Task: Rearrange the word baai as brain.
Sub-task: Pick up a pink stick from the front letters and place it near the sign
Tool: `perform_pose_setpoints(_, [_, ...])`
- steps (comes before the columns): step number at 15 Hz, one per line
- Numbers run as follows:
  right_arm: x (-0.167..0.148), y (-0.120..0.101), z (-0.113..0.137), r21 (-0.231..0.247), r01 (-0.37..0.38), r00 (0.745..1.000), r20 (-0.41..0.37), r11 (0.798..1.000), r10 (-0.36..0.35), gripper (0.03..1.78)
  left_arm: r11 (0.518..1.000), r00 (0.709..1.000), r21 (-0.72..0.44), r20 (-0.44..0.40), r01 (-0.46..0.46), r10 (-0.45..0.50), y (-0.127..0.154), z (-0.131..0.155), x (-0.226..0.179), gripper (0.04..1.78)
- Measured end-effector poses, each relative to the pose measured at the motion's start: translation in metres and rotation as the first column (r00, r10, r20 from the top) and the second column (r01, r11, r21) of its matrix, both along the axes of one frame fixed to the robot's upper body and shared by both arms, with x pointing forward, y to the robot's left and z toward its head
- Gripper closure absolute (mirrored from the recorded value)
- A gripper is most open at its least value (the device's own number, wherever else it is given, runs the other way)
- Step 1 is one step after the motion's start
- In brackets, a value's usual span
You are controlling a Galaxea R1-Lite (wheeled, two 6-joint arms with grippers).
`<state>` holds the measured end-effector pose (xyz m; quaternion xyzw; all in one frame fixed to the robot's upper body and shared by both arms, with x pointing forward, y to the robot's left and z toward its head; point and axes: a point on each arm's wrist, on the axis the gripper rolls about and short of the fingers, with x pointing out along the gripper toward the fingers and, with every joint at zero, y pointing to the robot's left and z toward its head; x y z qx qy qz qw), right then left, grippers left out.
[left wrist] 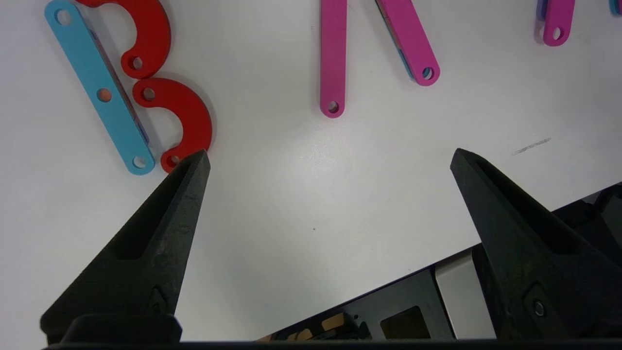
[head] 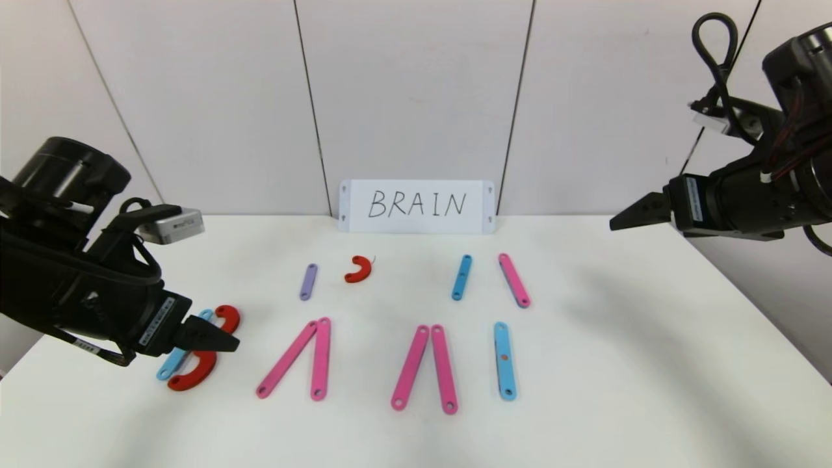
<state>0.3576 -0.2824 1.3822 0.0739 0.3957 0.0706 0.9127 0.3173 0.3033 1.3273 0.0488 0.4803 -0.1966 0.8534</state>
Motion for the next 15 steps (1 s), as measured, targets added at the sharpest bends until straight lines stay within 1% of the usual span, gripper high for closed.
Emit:
perform_pose_setpoints(2, [0.002,-0.001,-0.012,-0.019,0.001,0.999,-0.043,1.0,-0.002,0.07,1.0,1.0,0.006,-0.03,0.005,-0.005,-0.002,-0.007,0.006,0.09])
perform_pose_setpoints(4, [0.004,-0.002,-0.02,-0.052,-0.015,0.997,-0.071,0.999,0.011,0.07,1.0,0.999,0.01,-0.05,0.011,-0.01,-0.004,-0.012,0.01,0.09])
perform_pose_setpoints(6, [0.002,-0.004,-0.025,-0.093,-0.03,0.995,-0.094,0.995,0.021,0.07,1.0,0.998,0.014,-0.067,0.014,-0.013,-0.005,-0.016,0.013,0.09])
perform_pose_setpoints(9, [-0.002,-0.006,-0.031,-0.168,-0.061,0.993,-0.111,0.984,0.043,0.07,0.999,0.996,0.031,-0.089,0.012,-0.009,-0.006,-0.022,0.016,0.09])
perform_pose_setpoints(13, [-0.004,-0.007,-0.032,-0.175,-0.062,0.993,-0.111,0.983,0.043,0.07,0.999,0.99,0.041,-0.14,0.034,-0.028,-0.012,-0.036,0.025,0.09])
perform_pose_setpoints(15, [-0.004,-0.007,-0.031,-0.174,-0.061,0.993,-0.109,0.983,0.043,0.07,0.997,0.985,0.048,-0.16,0.066,-0.057,-0.018,-0.046,0.031,0.09])
